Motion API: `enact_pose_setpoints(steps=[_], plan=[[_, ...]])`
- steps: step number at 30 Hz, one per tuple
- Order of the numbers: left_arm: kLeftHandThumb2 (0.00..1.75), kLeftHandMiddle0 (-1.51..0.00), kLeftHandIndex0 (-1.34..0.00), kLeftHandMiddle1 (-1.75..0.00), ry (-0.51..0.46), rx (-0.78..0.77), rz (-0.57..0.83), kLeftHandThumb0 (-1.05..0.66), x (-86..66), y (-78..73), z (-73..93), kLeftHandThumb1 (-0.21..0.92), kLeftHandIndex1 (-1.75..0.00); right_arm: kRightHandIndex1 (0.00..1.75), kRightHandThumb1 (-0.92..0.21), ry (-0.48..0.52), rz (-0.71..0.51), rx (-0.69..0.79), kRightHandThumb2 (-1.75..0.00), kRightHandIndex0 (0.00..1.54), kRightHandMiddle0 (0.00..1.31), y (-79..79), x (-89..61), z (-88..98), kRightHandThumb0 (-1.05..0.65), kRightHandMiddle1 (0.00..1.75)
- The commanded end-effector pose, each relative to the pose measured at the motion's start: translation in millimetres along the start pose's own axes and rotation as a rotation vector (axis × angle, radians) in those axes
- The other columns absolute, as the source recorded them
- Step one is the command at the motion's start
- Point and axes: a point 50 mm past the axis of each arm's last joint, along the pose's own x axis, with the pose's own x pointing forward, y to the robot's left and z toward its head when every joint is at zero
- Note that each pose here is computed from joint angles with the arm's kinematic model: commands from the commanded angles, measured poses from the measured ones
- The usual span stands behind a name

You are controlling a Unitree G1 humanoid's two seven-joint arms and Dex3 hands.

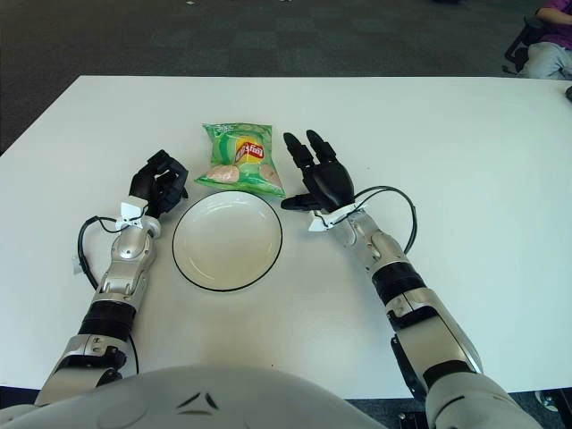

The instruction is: Put the snack into the plate.

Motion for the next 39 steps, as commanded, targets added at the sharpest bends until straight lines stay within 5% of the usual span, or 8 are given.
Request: enact_pose_setpoints(steps=[1, 39], plan=[[0.29, -0.94, -0.74, -1.75, 0.003, 0.014, 0.012, -0.27, -2.8, 1.3, -1.2, 0.92, -1.75, 0.00, -0.77, 0.005, 0.006, 0.008, 0.00, 0.00, 0.04, 3.4, 0.4, -1.4, -0.69, 0.02], [0.28, -0.95, -0.75, -1.75, -0.007, 0.020, 0.025, -0.27, -4.3, -0.2, -0.3, 0.92, -1.75, 0.00, -0.78, 0.005, 0.001, 0.024, 0.00, 0.00, 0.11, 18.5, 13.8, 1.4, -0.67, 0.04]])
